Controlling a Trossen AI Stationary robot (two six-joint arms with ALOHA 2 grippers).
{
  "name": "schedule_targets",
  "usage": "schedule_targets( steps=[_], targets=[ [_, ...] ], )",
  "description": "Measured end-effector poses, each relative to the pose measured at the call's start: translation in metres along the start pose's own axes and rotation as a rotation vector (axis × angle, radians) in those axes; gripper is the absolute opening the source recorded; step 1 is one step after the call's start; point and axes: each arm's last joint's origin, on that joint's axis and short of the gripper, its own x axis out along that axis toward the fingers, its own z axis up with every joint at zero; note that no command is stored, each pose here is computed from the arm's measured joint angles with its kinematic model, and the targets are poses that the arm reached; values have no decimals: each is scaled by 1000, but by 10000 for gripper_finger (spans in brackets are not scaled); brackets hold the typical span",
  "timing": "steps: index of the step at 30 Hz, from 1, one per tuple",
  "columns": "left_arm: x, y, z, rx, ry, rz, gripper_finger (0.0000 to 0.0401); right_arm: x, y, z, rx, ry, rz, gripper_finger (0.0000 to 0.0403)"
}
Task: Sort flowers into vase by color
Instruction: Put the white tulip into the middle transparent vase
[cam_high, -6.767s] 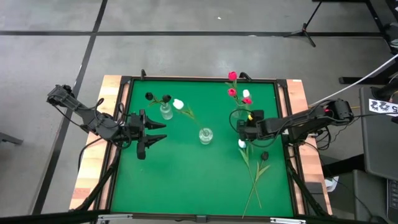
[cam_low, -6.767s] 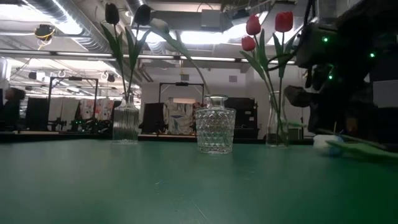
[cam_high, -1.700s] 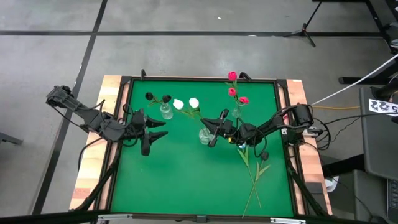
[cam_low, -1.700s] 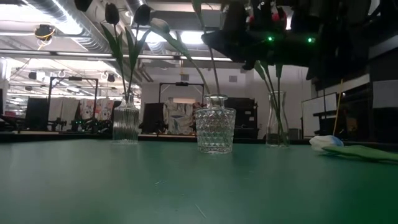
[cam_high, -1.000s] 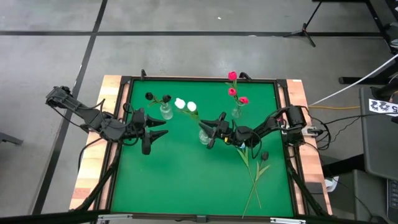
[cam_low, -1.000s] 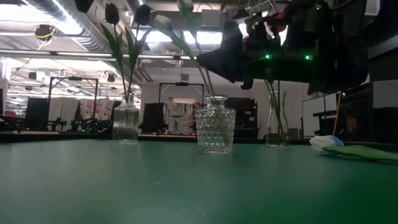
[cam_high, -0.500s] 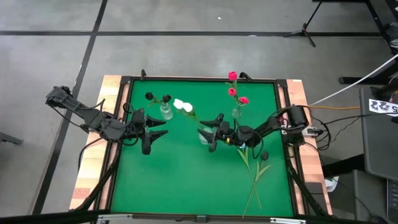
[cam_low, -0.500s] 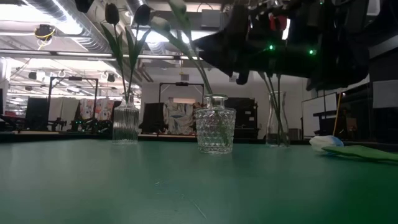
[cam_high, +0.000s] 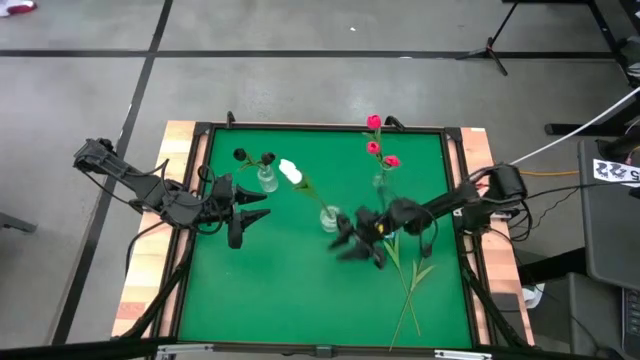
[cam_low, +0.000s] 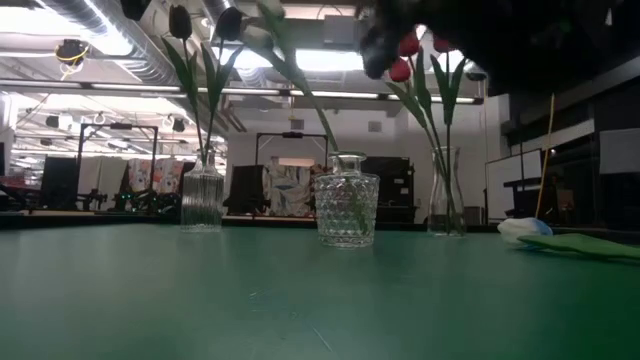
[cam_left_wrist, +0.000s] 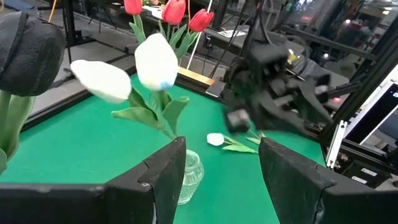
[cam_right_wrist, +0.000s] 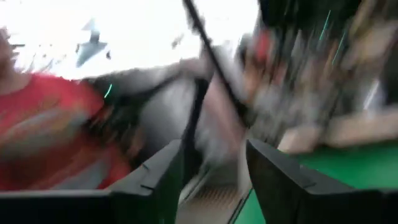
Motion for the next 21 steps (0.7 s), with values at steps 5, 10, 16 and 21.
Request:
schedule_targets(
  steps=[5,10,16,21],
  targets=[
    [0,0,0,0,0,-1,200,3,36,-23,291,386,4,147],
    [0,0,0,10,1,0,200,-4,81,-18,431,518,-39,138],
    [0,0,0,23,1,0,200,-41,121,-17,618,666,-461,137],
    [0,0,0,23,1,0,200,-74,142,-16,633,632,-790,137]
  ],
)
